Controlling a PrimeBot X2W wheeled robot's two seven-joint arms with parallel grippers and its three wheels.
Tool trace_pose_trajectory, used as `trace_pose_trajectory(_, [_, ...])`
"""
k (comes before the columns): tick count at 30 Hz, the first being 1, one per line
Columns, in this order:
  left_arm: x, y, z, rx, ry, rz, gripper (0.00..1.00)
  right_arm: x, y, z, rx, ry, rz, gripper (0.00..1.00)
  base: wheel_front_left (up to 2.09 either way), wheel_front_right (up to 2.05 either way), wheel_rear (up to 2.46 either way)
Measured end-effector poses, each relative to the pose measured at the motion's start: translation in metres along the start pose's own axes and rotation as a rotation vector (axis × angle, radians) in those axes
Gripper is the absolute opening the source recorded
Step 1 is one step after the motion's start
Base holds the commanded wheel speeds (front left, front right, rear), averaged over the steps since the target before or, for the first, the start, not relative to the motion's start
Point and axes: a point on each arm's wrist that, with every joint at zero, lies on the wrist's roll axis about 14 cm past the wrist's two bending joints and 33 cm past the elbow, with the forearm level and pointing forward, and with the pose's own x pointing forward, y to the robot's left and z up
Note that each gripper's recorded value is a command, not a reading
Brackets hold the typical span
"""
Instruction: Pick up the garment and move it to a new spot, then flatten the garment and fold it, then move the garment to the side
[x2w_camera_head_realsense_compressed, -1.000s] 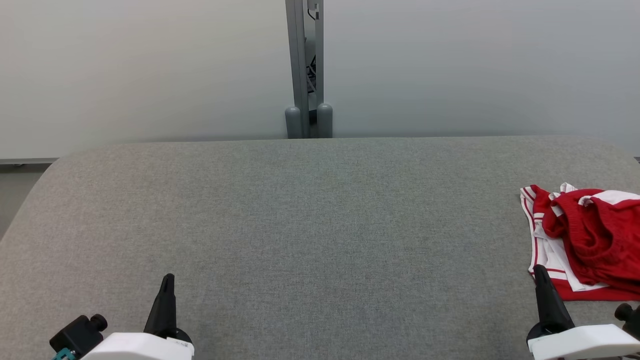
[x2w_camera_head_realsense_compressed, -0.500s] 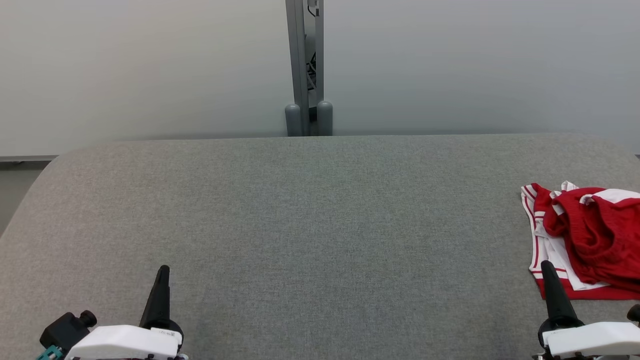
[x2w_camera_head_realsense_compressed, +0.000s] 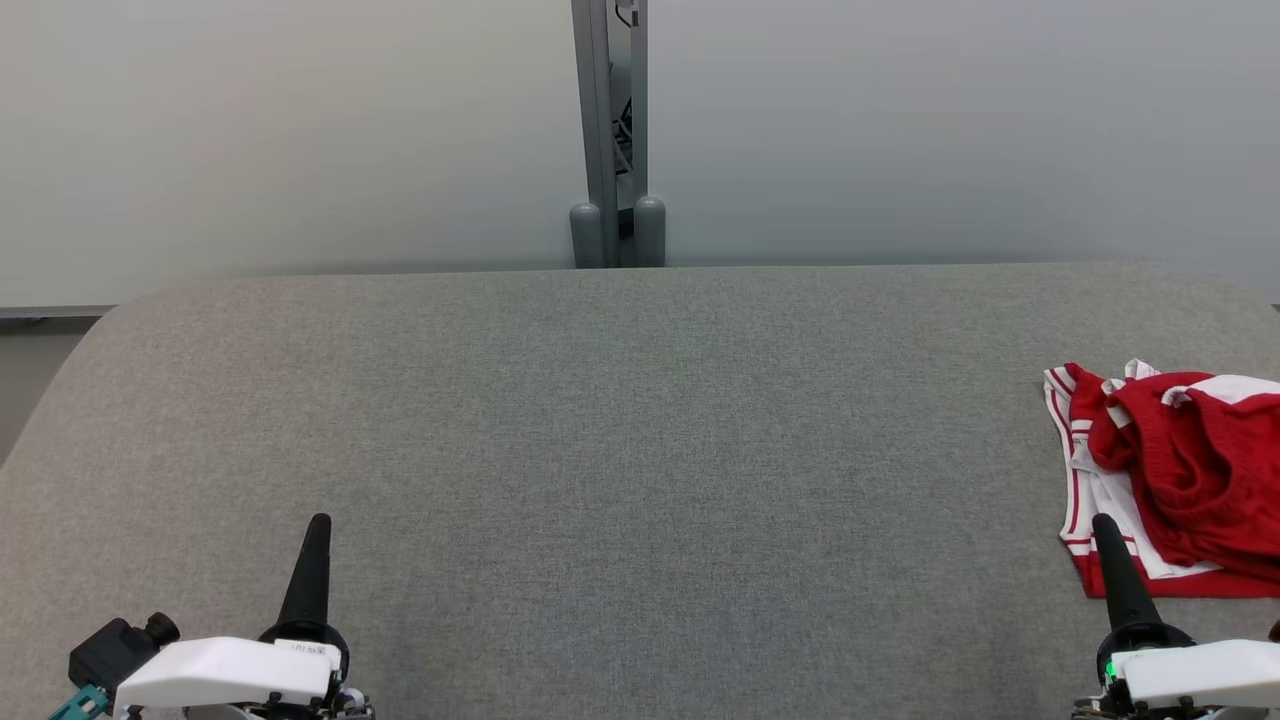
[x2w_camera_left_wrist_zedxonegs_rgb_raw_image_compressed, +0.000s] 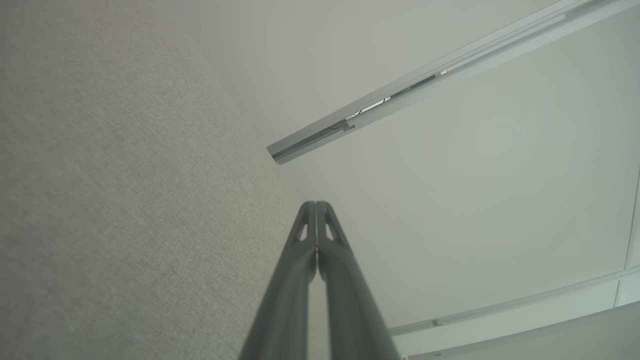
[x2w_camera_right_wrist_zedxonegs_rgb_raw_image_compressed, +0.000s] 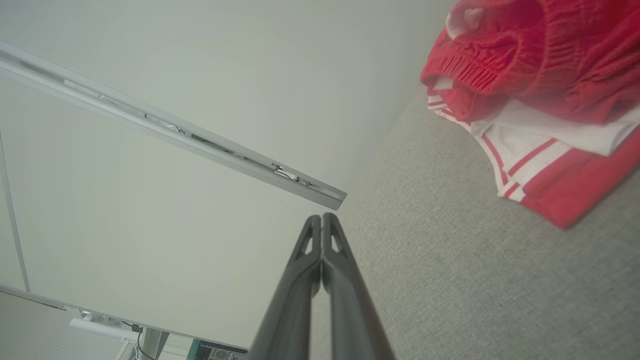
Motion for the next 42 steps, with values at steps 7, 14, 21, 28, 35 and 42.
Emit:
trace_pose_trajectory(7, [0.003,-0.004,0.003,-0.062,0.000,-0.015,0.00,0.001,0.001,0.003,0.065,-0.007,0.004,0.00,0.00,0.00,0.00])
trace_pose_trajectory(14, [0.004,-0.005,0.005,-0.129,0.003,-0.023,0.00,0.002,0.002,0.006,0.137,-0.008,0.007,0.00,0.00,0.00,0.00])
trace_pose_trajectory(21, [0.007,-0.009,0.007,-0.183,0.005,-0.042,0.00,0.002,0.003,0.007,0.194,-0.007,0.012,0.00,0.00,0.00,0.00])
trace_pose_trajectory(28, [0.009,-0.012,0.010,-0.235,0.007,-0.057,0.00,0.003,0.005,0.010,0.248,-0.008,0.019,0.00,0.00,0.00,0.00])
trace_pose_trajectory(35, [0.009,-0.013,0.011,-0.283,0.008,-0.070,0.00,0.004,0.005,0.012,0.299,-0.011,0.024,0.00,0.00,0.00,0.00])
trace_pose_trajectory(42, [0.012,-0.017,0.014,-0.325,0.008,-0.089,0.00,0.004,0.006,0.014,0.348,-0.014,0.030,0.00,0.00,0.00,0.00])
